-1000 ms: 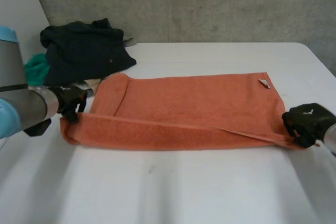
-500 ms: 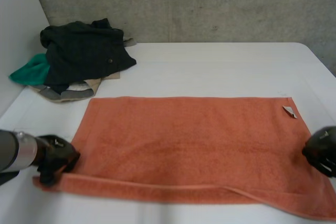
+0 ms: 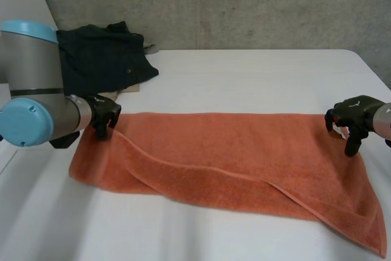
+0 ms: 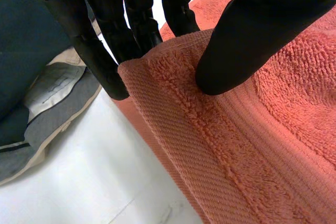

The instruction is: Fold the laundry.

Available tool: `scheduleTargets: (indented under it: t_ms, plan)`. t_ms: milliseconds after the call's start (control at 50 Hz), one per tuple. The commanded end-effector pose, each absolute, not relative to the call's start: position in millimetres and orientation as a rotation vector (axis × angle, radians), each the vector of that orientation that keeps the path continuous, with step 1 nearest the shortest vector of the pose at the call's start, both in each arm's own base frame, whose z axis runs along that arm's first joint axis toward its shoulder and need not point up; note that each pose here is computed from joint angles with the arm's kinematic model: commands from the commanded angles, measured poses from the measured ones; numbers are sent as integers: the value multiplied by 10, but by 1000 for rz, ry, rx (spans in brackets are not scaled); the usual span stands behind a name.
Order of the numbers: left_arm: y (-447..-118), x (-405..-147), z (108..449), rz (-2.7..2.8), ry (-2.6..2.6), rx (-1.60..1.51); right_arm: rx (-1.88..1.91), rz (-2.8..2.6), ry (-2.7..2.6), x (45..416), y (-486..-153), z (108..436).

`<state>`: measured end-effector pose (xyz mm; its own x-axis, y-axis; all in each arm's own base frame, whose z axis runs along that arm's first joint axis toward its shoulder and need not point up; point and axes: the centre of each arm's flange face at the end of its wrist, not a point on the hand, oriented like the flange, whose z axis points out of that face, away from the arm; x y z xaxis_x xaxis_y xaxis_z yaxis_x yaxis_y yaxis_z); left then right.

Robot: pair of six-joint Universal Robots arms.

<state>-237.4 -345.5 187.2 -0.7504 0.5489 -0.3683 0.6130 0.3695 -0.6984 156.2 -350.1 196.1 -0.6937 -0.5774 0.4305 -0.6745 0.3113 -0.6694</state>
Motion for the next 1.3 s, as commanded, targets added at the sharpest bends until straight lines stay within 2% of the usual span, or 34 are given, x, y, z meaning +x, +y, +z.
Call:
scheduleTargets:
  t_ms: [20, 140, 280, 440, 700, 800, 860, 880, 900, 960, 980, 1080, 1180, 1300]
  plan:
    - [-3585, -2382, 1821, -1402, 2489, 1042, 1196, 1243, -2573, 1646, -2989, 2081]
    - [-3648, -2351, 1817, -1406, 2500, 977, 1252, 1161, -2723, 1882, -2487, 1915]
    - [-3607, -2336, 1890, -1436, 2553, 919, 1204, 1296, -2730, 2048, -2255, 1611]
    - [-3522, -2332, 1940, -1439, 2571, 934, 1148, 1409, -2650, 2102, -2249, 1396]
    - [-3519, -2267, 1982, -1452, 2572, 925, 1123, 1479, -2586, 2116, -2365, 1383]
    - [-3629, -2305, 2095, -1564, 2500, 919, 1079, 1684, -2452, 2144, -2590, 1649]
    - [-3789, -2382, 2471, -1814, 2347, 871, 991, 1951, -2224, 2171, -2917, 2063]
    - [-3819, -2404, 2608, -1897, 2298, 853, 961, 2031, -2147, 2178, -3015, 2202]
    - [-3865, -2433, 2923, -2081, 2194, 797, 886, 2188, -1988, 2182, -3195, 2498]
    - [-3891, -2441, 3439, -2392, 2021, 663, 759, 2409, -1747, 2176, -3407, 2958]
    - [-3856, -2421, 3789, -2600, 1891, 561, 667, 2530, -1612, 2163, -3499, 3231]
    - [-3618, -2343, 4481, -3039, 1576, 343, 474, 2753, -1415, 2122, -3623, 3784]
    - [-3600, -2380, 4294, -3054, 1627, 316, 541, 2703, -1576, 2173, -3689, 3720]
    - [-3717, -2409, 3639, -2766, 1788, 467, 709, 2559, -1839, 2225, -3716, 3376]
